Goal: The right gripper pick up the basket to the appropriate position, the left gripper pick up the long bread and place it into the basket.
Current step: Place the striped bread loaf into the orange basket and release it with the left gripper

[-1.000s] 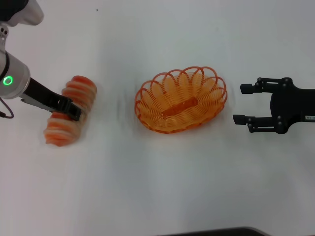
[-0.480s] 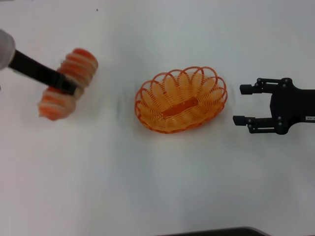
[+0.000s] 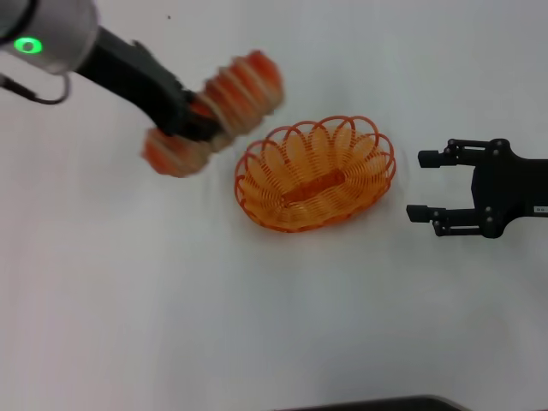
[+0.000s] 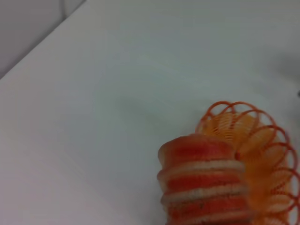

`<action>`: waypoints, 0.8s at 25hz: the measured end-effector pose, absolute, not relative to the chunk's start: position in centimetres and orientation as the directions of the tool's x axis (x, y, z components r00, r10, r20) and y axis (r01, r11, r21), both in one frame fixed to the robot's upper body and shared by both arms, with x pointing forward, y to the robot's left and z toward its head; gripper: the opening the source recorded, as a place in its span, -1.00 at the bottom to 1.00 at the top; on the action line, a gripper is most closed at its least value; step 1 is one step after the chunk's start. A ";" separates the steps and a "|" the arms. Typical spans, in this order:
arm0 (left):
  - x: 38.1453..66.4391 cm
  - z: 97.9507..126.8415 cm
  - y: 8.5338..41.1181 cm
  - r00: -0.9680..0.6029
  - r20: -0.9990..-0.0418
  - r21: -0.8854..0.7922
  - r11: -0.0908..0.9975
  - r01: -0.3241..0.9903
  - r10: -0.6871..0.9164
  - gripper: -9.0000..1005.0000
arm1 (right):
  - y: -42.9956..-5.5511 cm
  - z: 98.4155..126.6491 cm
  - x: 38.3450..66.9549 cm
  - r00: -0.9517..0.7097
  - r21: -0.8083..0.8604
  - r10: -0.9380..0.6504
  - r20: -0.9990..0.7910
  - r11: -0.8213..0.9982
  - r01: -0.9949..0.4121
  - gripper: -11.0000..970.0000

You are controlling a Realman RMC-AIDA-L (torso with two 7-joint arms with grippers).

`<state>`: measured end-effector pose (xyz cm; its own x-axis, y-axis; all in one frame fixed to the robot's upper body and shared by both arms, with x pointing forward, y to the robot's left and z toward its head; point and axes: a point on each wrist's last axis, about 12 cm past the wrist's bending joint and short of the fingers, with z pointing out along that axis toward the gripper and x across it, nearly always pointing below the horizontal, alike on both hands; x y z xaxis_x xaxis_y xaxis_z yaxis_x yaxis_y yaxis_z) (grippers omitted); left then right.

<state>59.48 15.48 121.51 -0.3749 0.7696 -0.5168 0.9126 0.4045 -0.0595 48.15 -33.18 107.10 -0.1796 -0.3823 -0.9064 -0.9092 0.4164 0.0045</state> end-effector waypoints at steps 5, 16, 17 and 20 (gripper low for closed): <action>58.2 119.8 10.9 -0.225 -0.535 -0.031 0.247 0.969 0.814 -0.21 | -33.3 107.0 47.9 -0.187 0.010 -0.381 -0.906 0.420 -0.907 0.64; 57.3 115.9 6.8 -0.150 -0.525 0.027 0.192 0.981 0.838 -0.20 | -33.3 107.0 47.9 -0.188 0.011 -0.380 -0.906 0.420 -0.907 0.64; 57.3 115.8 6.8 -0.152 -0.529 0.029 0.197 0.980 0.835 -0.20 | -33.3 107.0 47.9 -0.188 0.011 -0.380 -0.906 0.421 -0.907 0.64; 57.4 115.8 6.8 -0.160 -0.534 0.030 0.208 0.978 0.830 -0.20 | -33.3 107.0 47.9 -0.187 0.011 -0.381 -0.906 0.420 -0.908 0.64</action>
